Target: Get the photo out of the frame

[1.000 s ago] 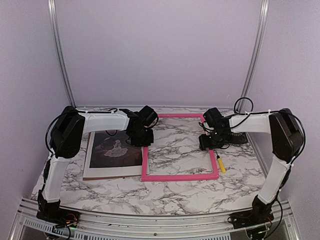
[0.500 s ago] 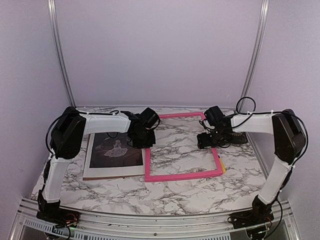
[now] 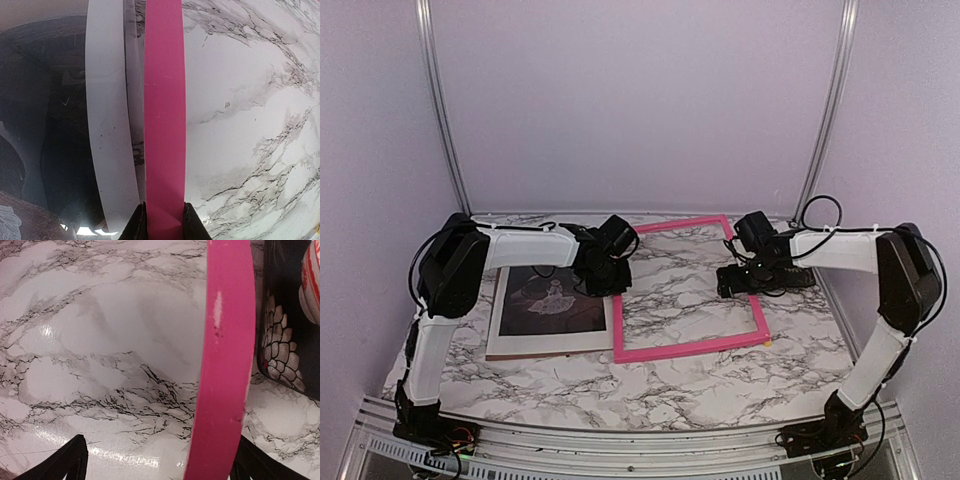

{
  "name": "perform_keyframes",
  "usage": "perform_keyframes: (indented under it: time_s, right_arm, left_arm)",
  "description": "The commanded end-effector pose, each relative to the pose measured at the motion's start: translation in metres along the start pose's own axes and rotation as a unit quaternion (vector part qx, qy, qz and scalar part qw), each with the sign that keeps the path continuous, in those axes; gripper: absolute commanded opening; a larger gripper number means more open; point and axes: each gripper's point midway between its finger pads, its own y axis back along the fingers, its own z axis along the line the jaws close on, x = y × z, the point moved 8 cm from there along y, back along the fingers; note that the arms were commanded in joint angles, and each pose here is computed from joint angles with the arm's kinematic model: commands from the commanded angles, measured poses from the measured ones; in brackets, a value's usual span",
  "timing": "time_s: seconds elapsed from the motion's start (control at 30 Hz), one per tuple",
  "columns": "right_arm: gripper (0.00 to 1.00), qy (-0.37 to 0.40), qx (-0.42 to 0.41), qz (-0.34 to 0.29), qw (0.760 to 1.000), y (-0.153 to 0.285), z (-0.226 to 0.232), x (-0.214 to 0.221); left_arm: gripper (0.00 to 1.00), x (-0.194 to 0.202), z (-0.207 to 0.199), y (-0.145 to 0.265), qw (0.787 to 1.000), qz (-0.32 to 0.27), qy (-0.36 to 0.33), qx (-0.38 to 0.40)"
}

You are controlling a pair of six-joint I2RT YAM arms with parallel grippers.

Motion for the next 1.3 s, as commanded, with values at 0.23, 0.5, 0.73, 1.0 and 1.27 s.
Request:
perform_keyframes:
  time_s: [0.23,0.5,0.73,1.0,1.27]
  right_arm:
    - [0.95,-0.011,0.018,-0.027,0.999,0.011,-0.006,-0.01]
    - [0.96,-0.02,0.001,-0.07,0.997,0.038,-0.005,-0.022]
    - [0.96,-0.018,-0.015,-0.079,0.997,0.047,-0.003,-0.027]
    - [0.96,-0.015,-0.019,-0.084,0.996,0.051,-0.003,-0.026]
    - [0.96,-0.017,-0.028,-0.085,0.996,0.051,-0.001,-0.026]
  left_arm:
    - [0.0,-0.027,0.0,0.036,0.998,-0.046,0.024,0.04]
    - [0.03,-0.025,-0.016,0.038,0.998,-0.045,0.016,0.051]
    - [0.12,-0.013,-0.026,0.035,0.999,-0.044,0.006,0.022]
    - [0.15,-0.013,-0.016,0.042,0.998,-0.055,-0.001,-0.003]
    - [0.47,-0.013,-0.012,0.048,0.999,-0.047,-0.013,-0.002]
